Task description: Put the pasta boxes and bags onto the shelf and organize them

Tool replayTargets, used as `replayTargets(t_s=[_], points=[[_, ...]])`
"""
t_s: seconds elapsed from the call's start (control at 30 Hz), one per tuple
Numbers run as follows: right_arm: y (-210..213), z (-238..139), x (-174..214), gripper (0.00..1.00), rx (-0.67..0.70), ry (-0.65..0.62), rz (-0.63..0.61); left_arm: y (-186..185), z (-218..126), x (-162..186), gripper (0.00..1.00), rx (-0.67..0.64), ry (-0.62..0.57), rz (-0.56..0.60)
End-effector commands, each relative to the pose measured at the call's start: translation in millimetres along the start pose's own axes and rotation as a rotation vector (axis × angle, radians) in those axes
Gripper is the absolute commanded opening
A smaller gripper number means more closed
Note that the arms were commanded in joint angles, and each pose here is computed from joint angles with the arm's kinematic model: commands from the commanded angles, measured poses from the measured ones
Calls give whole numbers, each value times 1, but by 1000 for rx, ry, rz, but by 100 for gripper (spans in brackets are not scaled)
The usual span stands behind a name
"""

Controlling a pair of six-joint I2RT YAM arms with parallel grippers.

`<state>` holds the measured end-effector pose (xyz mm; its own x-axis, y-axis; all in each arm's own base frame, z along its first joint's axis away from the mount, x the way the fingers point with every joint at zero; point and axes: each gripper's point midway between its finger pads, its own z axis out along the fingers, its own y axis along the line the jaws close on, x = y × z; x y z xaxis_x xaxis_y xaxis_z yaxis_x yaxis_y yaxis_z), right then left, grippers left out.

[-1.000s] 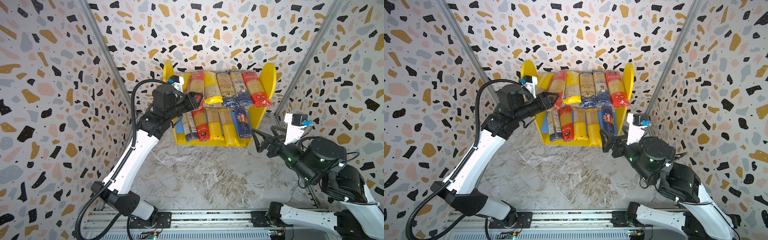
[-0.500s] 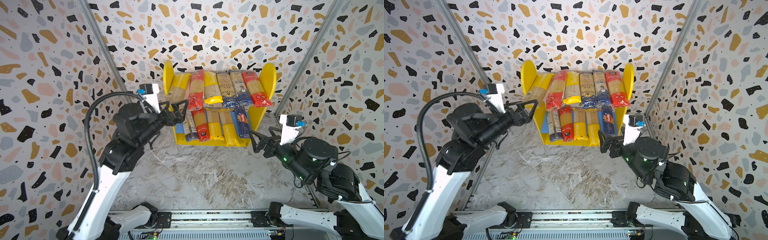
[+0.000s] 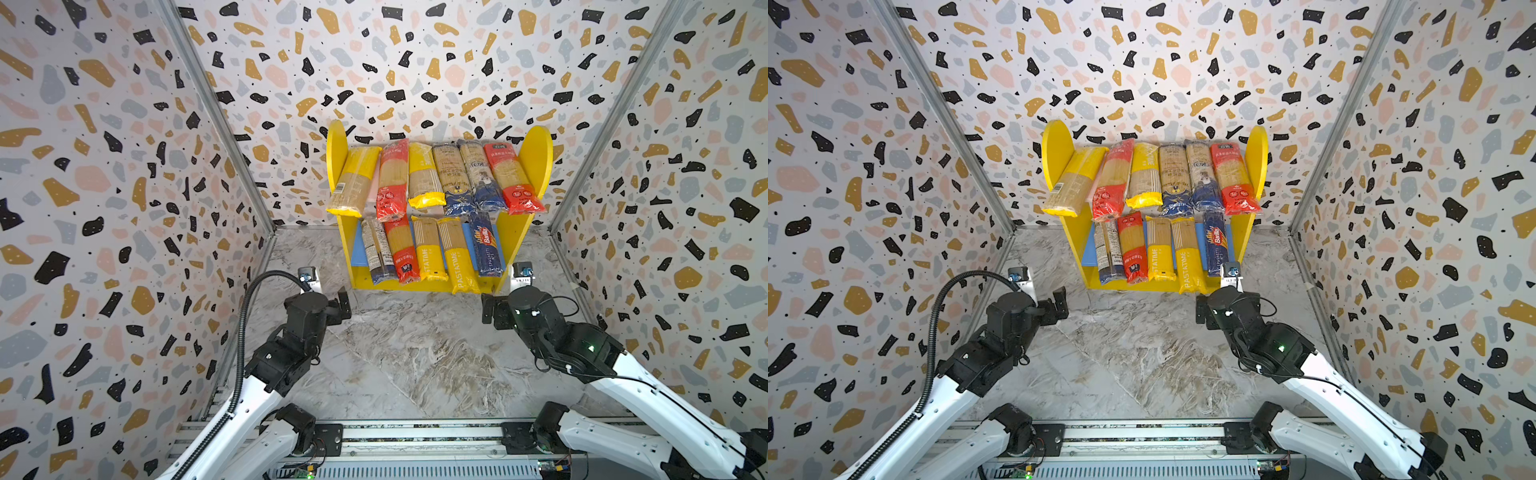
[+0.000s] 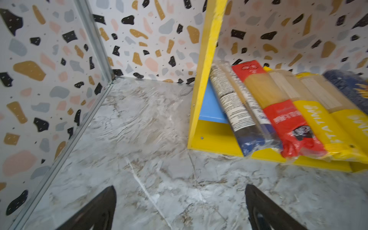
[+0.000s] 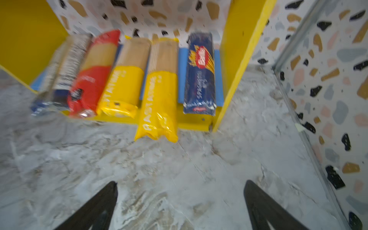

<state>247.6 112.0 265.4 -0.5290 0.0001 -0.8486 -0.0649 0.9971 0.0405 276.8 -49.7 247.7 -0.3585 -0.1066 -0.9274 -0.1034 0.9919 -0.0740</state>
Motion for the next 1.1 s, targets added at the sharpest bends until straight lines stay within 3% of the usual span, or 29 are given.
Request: replayTargets(t_s=[0.0,0.17,0.47,0.73,0.9,1.07], points=[[-10,6,3,99,-55,-17,101,23,-2,-19,100,-113,-181,-52],[-38,51,47,99,-7,103,146,35,-1,-18,100,-177,-246,-104],[-72,91,66,99,168,90,171,52,23,27,100,-299,-242,-100],[-88,98,70,99,218,-106,150,65,24,40,99,-360,-345,-97],[-94,105,78,99,241,-156,101,63,24,41,99,-338,-397,-33],[-94,107,62,99,241,-250,68,74,31,52,99,-370,-405,2]])
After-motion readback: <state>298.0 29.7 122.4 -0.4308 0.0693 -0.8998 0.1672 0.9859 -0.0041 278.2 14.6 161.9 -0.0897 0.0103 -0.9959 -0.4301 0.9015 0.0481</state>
